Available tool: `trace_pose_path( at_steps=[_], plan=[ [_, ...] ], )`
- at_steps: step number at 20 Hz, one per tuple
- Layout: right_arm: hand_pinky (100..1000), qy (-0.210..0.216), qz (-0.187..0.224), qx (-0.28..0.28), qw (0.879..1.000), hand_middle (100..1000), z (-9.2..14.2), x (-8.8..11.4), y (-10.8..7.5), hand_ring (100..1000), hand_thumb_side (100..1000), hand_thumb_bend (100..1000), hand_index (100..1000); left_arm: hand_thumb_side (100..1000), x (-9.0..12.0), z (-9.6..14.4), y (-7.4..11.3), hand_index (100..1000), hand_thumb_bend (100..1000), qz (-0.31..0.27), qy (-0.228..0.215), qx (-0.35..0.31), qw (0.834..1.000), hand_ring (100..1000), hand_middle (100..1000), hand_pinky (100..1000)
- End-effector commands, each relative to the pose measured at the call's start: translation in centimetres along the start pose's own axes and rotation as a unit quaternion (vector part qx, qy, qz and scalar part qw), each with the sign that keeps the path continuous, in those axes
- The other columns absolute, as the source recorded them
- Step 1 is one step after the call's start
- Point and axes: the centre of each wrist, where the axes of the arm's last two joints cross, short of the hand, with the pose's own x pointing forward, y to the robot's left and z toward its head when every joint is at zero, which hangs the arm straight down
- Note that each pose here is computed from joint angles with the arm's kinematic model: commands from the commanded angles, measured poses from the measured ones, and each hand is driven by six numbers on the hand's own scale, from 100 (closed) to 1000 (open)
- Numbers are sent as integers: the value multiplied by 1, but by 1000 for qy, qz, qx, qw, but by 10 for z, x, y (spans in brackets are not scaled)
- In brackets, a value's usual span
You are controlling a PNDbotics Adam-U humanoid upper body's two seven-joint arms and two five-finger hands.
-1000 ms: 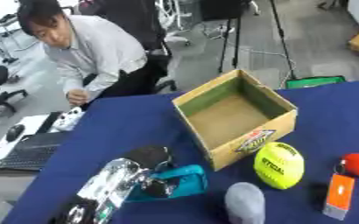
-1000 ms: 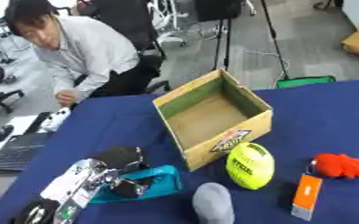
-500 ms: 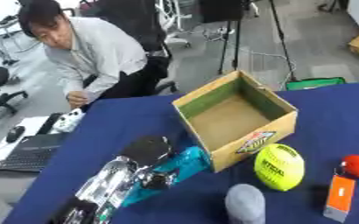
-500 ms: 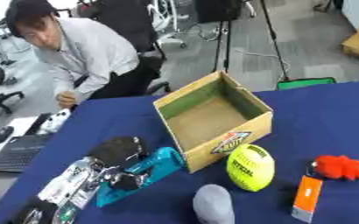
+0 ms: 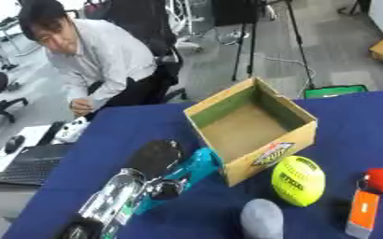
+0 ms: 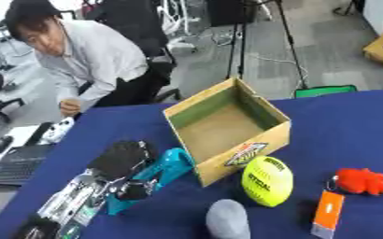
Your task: Pick up objects on the table and place them in the box.
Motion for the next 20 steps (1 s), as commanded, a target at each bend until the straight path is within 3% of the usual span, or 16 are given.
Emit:
trace_pose_path(
  at_steps=[1, 7, 20],
  plan=[
    [862, -15, -1, -12, 1000, 801, -12, 0, -3, 842, 818, 100, 789, 191, -3, 1, 9, 491, 131, -18, 7, 34, 999, 523, 454, 689],
    [862, -15, -3, -14, 1000, 801, -13, 1, -2, 842, 818, 100, 789, 160, -1, 2, 12, 504, 282, -78, 15, 90, 993, 520, 456, 698],
    [862, -15, -6, -15, 1000, 802, -14, 1, -2, 842, 818, 100, 789, 143, 0, 0, 9, 508, 326, -107, 18, 122, 987, 495, 445, 686]
  ],
)
